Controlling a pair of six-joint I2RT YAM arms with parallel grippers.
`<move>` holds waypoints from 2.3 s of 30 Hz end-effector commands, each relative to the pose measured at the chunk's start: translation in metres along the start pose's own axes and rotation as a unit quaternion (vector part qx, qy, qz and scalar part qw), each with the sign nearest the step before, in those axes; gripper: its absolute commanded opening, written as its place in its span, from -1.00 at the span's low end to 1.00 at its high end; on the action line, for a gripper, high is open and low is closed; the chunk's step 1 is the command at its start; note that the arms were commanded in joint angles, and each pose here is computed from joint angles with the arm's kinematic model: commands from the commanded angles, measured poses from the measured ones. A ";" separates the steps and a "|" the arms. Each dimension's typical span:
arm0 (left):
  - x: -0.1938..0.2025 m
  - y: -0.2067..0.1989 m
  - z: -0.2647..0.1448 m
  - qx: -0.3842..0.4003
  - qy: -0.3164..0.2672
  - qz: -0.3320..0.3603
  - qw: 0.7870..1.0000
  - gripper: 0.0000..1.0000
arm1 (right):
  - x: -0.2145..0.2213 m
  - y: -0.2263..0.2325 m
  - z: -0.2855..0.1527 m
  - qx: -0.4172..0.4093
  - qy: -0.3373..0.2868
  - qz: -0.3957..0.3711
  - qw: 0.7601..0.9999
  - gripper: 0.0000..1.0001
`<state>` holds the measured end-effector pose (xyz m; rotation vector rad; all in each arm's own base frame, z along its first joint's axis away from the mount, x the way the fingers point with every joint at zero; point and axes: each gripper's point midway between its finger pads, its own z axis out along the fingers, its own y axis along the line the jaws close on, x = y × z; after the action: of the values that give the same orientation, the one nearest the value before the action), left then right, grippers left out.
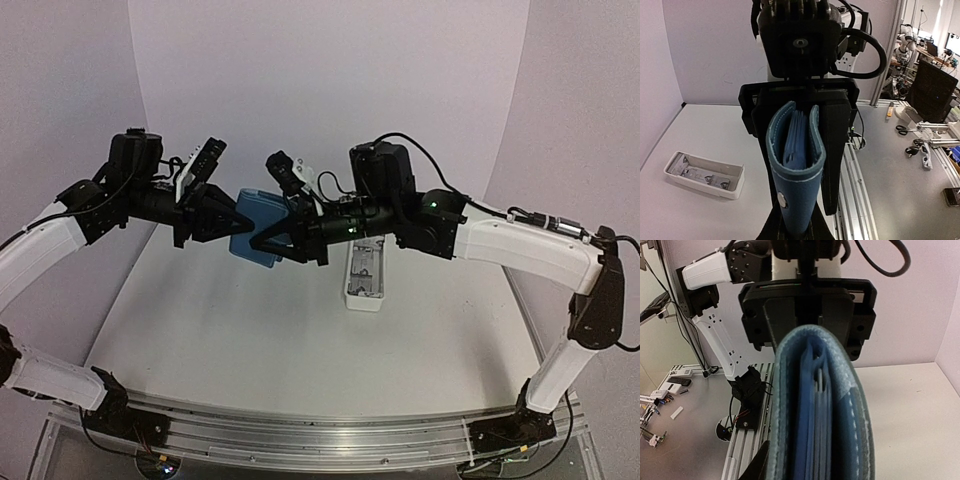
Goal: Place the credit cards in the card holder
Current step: Close the card holder at the center of the board.
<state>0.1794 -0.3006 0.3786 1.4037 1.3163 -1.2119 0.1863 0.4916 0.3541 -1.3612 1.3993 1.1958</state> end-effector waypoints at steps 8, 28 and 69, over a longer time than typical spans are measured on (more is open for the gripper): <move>-0.023 0.017 -0.005 -0.092 -0.037 0.047 0.994 -1.00 | -0.026 0.019 -0.006 -0.027 -0.034 -0.013 0.999 0.11; -0.068 -0.012 -0.020 -0.058 -0.126 0.055 0.989 -1.00 | -0.006 0.009 -0.091 -0.045 -0.039 0.045 0.997 0.52; -0.080 -0.001 -0.029 -0.058 -0.129 -0.011 0.990 0.20 | -0.071 0.019 -0.058 -0.004 -0.290 0.007 0.957 -1.00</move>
<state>0.1948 -0.2989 0.4402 1.0420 1.2798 -1.2837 0.2002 0.4667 0.3960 -0.8258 1.1729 1.4164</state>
